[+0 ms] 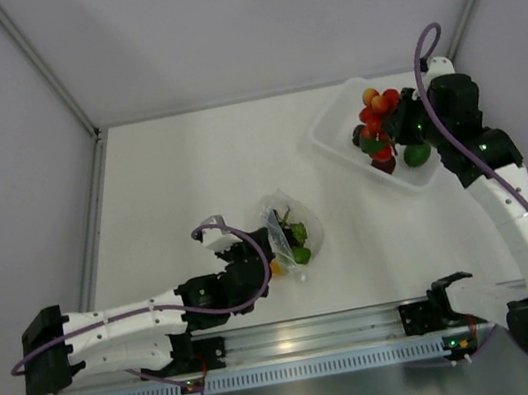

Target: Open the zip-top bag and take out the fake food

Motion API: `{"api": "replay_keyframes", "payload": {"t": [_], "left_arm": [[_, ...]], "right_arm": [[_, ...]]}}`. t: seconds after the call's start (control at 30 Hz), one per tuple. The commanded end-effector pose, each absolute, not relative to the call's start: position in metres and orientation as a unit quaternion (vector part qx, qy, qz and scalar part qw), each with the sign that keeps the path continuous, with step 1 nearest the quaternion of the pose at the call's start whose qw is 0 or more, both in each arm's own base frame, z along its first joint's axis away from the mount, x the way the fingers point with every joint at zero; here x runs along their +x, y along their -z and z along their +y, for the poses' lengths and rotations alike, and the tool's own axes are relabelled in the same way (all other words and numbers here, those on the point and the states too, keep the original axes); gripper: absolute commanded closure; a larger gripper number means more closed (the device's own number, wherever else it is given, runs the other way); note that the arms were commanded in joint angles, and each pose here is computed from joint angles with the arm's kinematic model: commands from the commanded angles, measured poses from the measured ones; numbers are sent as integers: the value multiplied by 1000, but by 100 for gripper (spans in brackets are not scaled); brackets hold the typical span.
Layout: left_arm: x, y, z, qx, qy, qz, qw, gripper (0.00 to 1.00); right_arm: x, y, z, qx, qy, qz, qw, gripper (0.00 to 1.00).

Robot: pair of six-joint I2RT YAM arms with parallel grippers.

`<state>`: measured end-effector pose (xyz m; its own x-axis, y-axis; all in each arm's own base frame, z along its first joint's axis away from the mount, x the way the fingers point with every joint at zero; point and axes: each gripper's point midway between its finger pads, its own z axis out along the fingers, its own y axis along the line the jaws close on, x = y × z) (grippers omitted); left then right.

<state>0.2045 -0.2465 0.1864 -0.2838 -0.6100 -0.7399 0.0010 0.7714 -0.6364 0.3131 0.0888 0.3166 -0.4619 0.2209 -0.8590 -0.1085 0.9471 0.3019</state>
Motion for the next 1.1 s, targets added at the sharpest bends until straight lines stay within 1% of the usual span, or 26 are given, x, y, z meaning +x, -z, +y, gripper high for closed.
{"api": "replay_keyframes", "payload": {"t": [0.0, 0.03, 0.1, 0.33, 0.47, 0.57, 0.6, 0.63, 0.67, 0.7, 0.77, 0.8, 0.9, 0.93, 1.07], "left_arm": [[202, -195, -242, -203, 288, 751, 559, 100], [201, -195, -243, -196, 290, 755, 555, 100], [200, -204, -244, -189, 294, 756, 554, 100], [193, -220, -259, -141, 311, 768, 542, 100], [190, -229, -265, -108, 310, 776, 539, 100], [189, -232, -266, -97, 311, 777, 539, 100], [189, -233, -267, -95, 311, 777, 539, 100], [189, -234, -267, -95, 311, 776, 540, 100], [189, -235, -266, -93, 311, 776, 541, 100], [189, -234, -268, -91, 312, 777, 539, 100], [189, -235, -270, -84, 311, 779, 538, 100], [189, -236, -272, -81, 311, 779, 538, 100], [188, -238, -279, -69, 311, 782, 535, 100], [188, -238, -281, -65, 314, 783, 532, 100], [188, -242, -288, -61, 317, 784, 530, 100]], "right_arm": [[356, -340, 67, 82, -146, 806, 567, 100], [367, -330, 67, 82, -141, 814, 557, 100], [384, -329, 54, 100, -105, 812, 566, 100], [445, -281, 32, 116, -29, 827, 549, 100], [471, -250, 18, 119, 25, 834, 539, 100], [481, -233, 15, 109, 43, 845, 522, 100], [487, -222, 18, 103, 42, 854, 509, 96], [488, -217, 20, 99, 40, 859, 501, 88], [489, -212, 20, 97, 41, 864, 492, 78], [489, -206, 22, 94, 39, 872, 478, 60], [486, -205, 25, 89, 33, 876, 472, 54], [483, -209, 27, 86, 26, 875, 476, 48], [477, -225, 30, 85, 12, 871, 484, 39], [472, -228, 33, 83, 6, 874, 479, 39], [446, -259, 52, 72, -56, 861, 500, 45]]}}
